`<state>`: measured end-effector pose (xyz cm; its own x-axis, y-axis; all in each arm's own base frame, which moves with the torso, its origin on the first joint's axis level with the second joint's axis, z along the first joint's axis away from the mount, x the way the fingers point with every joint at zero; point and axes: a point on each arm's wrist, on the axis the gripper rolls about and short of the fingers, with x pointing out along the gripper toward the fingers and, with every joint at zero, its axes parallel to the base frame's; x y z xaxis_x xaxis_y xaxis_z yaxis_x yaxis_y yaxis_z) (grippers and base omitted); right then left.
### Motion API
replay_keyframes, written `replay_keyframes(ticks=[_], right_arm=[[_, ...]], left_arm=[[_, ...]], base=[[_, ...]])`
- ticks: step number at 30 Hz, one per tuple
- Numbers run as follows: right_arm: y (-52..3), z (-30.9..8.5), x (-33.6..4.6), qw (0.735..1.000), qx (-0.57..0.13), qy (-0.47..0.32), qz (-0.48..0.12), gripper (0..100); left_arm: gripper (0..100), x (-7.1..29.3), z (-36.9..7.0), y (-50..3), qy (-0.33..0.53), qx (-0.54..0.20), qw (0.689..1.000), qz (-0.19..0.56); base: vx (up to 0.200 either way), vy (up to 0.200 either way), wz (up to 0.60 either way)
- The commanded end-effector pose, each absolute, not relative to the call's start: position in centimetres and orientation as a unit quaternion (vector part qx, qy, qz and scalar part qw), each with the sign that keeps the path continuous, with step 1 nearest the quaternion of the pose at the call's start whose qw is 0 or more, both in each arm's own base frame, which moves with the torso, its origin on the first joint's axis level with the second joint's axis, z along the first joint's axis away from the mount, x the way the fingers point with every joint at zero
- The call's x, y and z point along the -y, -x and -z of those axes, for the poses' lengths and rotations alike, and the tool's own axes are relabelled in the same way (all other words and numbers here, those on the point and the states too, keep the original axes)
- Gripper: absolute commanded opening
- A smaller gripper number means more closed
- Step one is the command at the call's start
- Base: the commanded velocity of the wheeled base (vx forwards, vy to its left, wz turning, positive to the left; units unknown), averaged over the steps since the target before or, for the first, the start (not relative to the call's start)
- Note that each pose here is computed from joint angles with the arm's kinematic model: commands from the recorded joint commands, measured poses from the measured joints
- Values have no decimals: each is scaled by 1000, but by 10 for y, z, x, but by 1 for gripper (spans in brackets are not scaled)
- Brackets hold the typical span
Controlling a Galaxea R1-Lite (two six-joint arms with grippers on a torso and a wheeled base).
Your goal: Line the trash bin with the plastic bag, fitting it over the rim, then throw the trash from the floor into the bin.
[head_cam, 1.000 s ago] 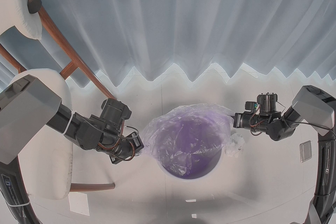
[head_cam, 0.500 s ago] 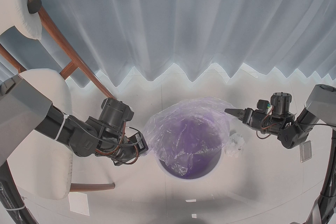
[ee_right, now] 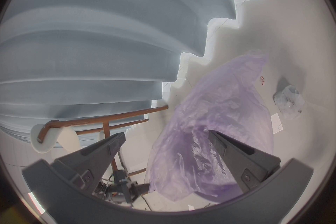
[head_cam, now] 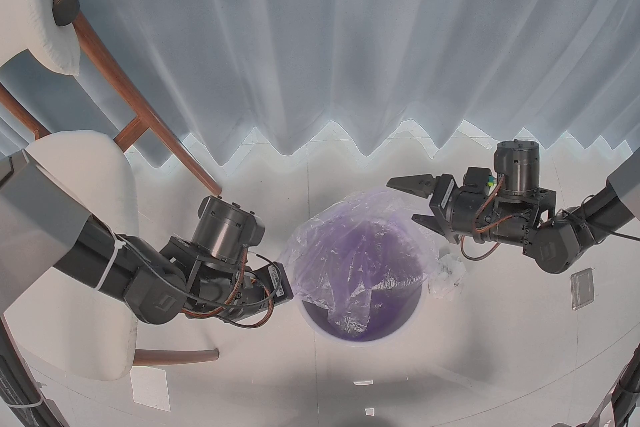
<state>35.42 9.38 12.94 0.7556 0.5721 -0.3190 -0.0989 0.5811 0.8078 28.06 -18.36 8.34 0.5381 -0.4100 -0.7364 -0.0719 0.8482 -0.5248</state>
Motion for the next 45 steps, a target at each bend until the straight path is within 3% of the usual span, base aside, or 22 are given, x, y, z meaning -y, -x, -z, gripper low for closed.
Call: replay_keyframes(ticks=[1,10,30,31,41,45], right_arm=[[-375,-123,-117,850,-284,-403,-184,100],[-384,-127,-120,839,-340,-398,-150,100],[-440,-115,-135,838,-367,-390,-104,100],[-441,-115,-136,838,-370,-389,-101,0],[-436,-122,-139,834,-382,-387,-98,0],[-422,-145,-130,836,-373,-389,-98,0]], left_arm=[[0,184,-77,-269,227,-468,847,111],[0,185,-80,-271,231,-445,856,125],[0,178,-105,-265,247,-415,865,139],[0,177,-107,-263,247,-413,865,141],[0,170,-110,-255,249,-412,865,140],[0,168,-109,-253,248,-415,865,137]], base=[[0,0,0],[0,0,0],[0,0,0],[0,0,0],[0,0,0],[0,0,0]])
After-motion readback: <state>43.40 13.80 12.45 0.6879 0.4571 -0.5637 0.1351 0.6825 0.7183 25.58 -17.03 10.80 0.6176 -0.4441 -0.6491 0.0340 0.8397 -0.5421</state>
